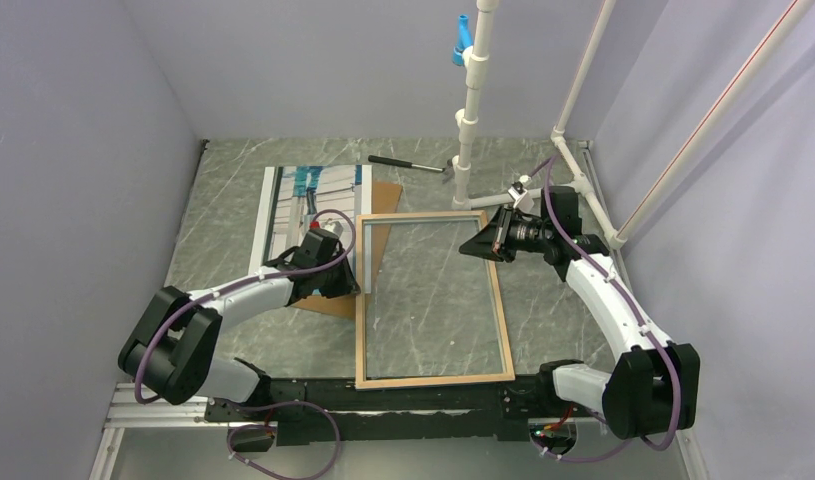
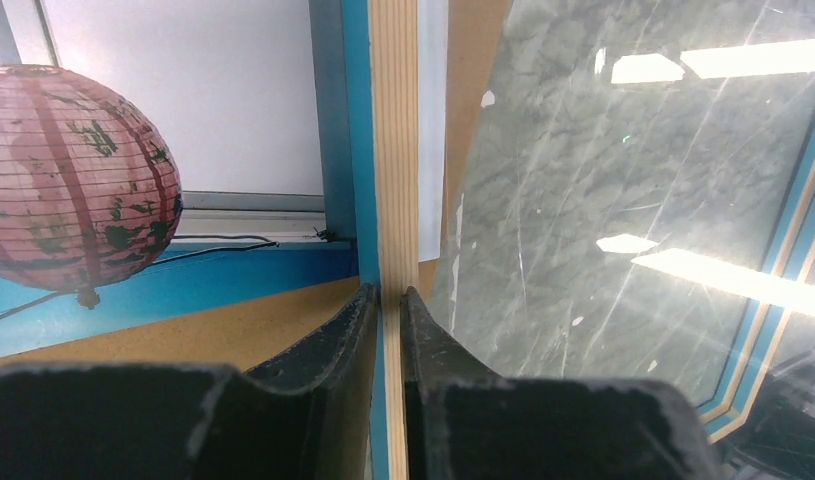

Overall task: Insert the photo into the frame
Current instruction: Place the photo frame item in the photo frame.

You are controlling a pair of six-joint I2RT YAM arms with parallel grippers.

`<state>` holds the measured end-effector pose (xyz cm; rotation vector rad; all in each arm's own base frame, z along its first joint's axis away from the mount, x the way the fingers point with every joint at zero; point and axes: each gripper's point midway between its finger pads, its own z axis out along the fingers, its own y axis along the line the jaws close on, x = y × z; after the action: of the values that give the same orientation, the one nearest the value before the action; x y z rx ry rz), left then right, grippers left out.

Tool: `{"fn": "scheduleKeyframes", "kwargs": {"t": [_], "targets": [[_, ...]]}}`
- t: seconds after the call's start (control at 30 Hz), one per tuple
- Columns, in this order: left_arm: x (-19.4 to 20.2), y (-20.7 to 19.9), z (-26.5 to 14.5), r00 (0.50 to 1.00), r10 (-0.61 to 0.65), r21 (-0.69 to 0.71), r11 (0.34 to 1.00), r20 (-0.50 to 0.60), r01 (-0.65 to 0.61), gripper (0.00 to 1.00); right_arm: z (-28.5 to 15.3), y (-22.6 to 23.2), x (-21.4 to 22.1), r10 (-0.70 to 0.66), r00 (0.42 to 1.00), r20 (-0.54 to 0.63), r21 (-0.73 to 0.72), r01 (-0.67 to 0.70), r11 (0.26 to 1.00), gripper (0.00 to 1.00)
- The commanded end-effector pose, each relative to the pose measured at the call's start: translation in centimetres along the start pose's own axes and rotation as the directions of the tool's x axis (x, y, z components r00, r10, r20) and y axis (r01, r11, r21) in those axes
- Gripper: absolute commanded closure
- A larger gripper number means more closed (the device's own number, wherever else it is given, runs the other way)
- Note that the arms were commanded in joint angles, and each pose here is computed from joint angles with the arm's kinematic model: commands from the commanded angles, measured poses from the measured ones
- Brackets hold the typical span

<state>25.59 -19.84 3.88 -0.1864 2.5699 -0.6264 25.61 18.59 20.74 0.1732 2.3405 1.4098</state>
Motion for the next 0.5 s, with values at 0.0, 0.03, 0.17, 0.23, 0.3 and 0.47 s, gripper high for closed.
{"fn": "scheduleKeyframes", "kwargs": {"t": [0.0, 0.03, 0.17, 0.23, 0.3, 0.47], "targets": [[0.4, 1.6, 0.2, 1.0, 0.018, -0.087, 0.996, -0.014, -0.02, 0.82, -0.1, 1.4, -1.0, -0.047, 0.998, 0.031, -0.059, 0.049, 0.997, 1.0], [0.4, 1.6, 0.2, 1.0, 0.019, -0.089, 0.996, -0.015, -0.02, 0.82, 0.0, 1.2, -1.0, -0.044, 0.999, 0.028, -0.058, 0.046, 0.997, 1.0], [0.5, 1.8, 0.3, 1.0, 0.022, -0.1, 0.995, -0.02, -0.024, 0.83, 0.2, 0.8, -0.7, -0.032, 0.999, 0.025, -0.063, 0.034, 0.997, 1.0], [0.5, 1.8, 0.3, 0.999, 0.024, -0.1, 0.995, -0.023, -0.026, 0.83, 0.2, 0.8, -0.6, -0.029, 0.999, 0.027, -0.072, 0.031, 0.997, 1.0], [0.6, 1.7, 0.4, 0.999, 0.027, -0.097, 0.995, -0.026, -0.029, 0.83, 0.2, 1.0, -0.7, -0.037, 0.999, 0.034, -0.084, 0.04, 0.996, 1.0], [0.6, 1.6, 0.4, 0.999, 0.03, -0.103, 0.994, -0.033, -0.033, 0.83, 0.4, 0.2, -0.5, -0.053, 0.998, 0.026, -0.067, 0.055, 0.996, 1.0]]}}
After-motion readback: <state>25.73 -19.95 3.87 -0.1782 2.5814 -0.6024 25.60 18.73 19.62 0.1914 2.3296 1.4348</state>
